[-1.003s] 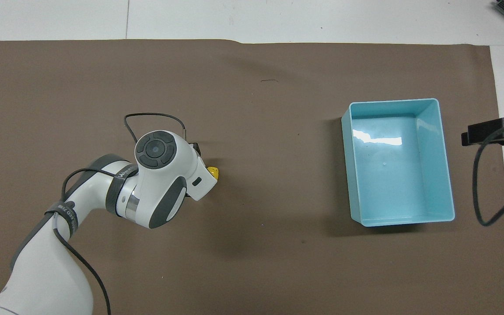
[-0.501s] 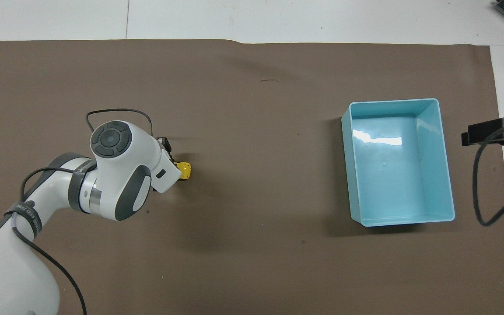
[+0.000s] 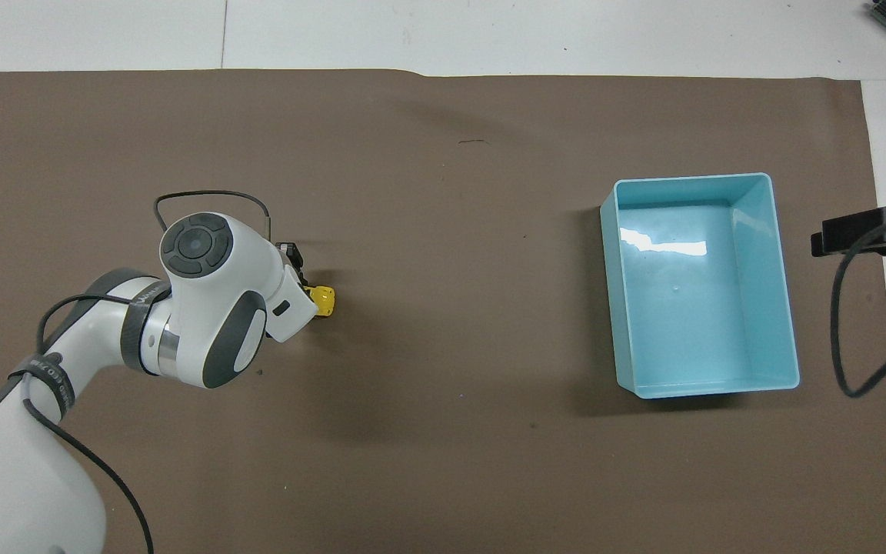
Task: Wind up and store yellow beetle car
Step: 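Release the car and lift the left gripper away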
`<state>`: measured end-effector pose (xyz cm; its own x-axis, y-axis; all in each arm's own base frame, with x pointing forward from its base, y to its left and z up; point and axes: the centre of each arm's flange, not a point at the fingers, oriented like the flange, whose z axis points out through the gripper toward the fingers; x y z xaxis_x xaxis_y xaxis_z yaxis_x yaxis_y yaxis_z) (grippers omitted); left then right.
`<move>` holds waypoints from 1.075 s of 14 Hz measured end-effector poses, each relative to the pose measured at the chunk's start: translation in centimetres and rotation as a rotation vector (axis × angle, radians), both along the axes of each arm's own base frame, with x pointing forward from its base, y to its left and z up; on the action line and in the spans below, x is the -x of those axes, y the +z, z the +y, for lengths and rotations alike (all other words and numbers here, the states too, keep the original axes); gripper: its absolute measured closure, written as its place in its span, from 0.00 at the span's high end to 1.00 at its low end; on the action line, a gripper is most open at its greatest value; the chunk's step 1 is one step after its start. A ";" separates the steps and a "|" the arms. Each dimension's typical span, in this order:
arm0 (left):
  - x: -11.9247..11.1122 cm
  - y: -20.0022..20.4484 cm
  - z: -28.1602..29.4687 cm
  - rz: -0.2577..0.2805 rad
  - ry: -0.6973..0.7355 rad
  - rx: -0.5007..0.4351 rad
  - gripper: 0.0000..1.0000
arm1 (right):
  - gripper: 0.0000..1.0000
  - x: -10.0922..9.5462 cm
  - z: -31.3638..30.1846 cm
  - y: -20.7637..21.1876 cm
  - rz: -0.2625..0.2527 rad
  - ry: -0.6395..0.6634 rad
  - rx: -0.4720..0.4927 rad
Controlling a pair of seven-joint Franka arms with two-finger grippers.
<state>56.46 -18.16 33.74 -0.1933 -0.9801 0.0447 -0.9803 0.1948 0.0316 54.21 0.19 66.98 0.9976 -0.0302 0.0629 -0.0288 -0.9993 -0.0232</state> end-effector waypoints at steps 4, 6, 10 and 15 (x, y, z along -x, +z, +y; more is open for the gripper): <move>-2.5 5.6 3.2 -0.010 0.104 0.009 1.00 | 1.00 0.0 0.0 0.0 0.000 0.000 0.000; -2.8 6.8 3.2 -0.012 0.225 0.008 1.00 | 1.00 0.0 0.0 0.0 0.000 0.000 0.000; -3.5 9.8 4.1 -0.048 0.516 0.021 1.00 | 1.00 0.0 0.0 0.0 0.000 0.000 0.000; -4.6 15.7 7.6 -0.119 0.939 0.077 1.00 | 1.00 0.0 0.0 0.0 0.000 0.000 0.000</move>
